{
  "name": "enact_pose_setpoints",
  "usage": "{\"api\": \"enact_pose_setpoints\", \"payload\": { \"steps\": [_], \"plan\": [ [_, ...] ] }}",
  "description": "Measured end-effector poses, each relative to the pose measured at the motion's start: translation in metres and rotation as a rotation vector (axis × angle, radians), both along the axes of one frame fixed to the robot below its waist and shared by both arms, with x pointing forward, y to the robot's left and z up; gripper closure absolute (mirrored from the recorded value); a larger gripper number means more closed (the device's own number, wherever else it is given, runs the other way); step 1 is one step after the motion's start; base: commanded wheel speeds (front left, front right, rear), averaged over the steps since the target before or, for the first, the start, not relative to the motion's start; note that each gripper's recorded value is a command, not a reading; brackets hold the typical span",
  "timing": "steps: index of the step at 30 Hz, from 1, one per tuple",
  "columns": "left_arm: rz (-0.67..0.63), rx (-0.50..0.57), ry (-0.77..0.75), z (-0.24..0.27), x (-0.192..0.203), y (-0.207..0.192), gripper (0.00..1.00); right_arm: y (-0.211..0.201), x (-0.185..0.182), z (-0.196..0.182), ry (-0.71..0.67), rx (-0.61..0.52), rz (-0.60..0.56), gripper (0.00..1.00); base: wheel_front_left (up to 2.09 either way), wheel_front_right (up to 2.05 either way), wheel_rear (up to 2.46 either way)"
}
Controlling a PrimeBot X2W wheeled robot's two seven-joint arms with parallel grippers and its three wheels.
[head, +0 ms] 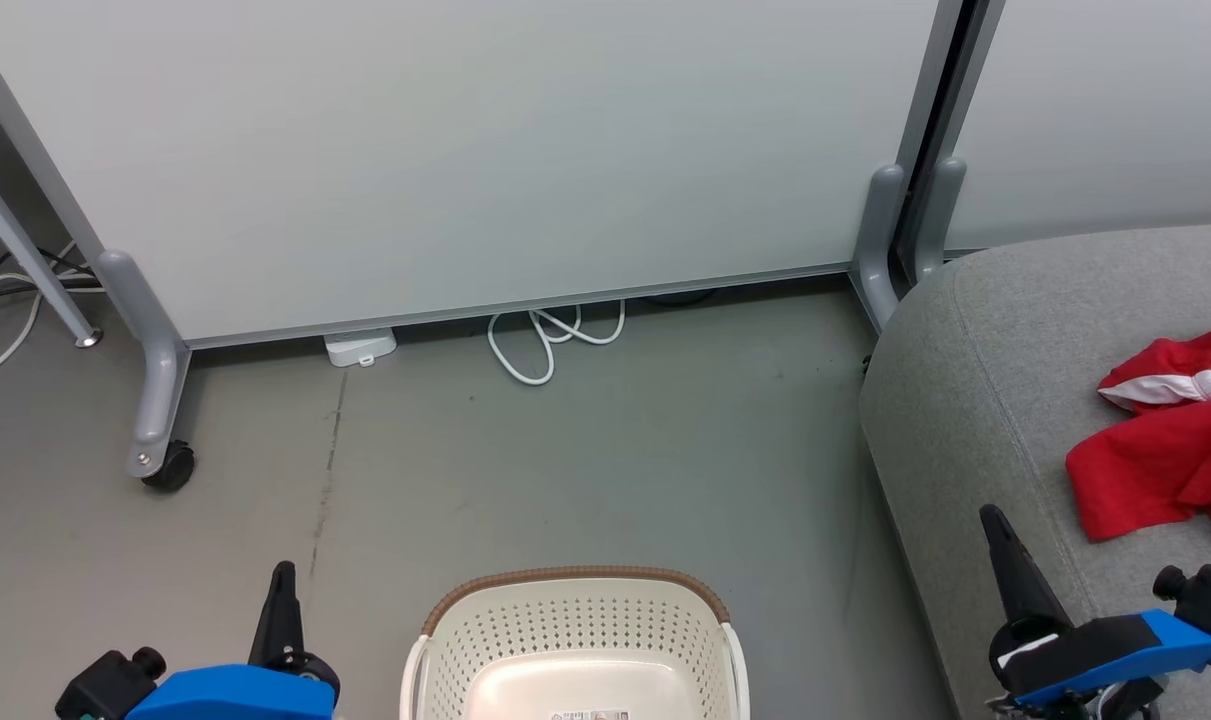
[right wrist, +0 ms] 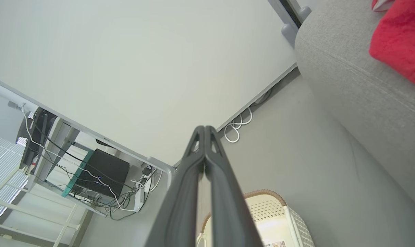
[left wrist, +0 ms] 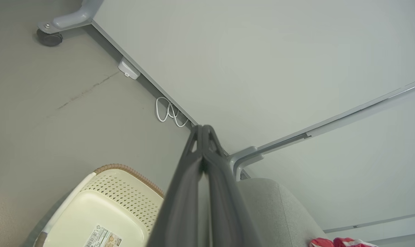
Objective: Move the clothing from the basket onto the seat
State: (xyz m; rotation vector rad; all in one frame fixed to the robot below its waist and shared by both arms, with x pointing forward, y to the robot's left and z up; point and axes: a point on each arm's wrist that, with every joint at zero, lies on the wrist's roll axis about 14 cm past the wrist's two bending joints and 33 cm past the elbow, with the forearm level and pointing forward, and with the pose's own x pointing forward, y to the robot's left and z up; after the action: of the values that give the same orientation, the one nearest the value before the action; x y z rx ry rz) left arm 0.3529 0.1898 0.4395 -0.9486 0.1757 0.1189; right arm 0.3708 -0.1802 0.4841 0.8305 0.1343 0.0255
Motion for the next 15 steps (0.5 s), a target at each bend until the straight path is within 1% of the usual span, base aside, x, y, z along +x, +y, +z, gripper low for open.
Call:
{"api": "enact_pose_setpoints", "payload": {
  "steps": [15],
  "plan": [
    [0.027, -0.151, -0.037, 0.014, 0.01, 0.003, 1.0, -0.004, 0.005, 0.005, -0.012, 0.18, -0.031, 1.0, 0.0, 0.0, 0.0]
  ]
}}
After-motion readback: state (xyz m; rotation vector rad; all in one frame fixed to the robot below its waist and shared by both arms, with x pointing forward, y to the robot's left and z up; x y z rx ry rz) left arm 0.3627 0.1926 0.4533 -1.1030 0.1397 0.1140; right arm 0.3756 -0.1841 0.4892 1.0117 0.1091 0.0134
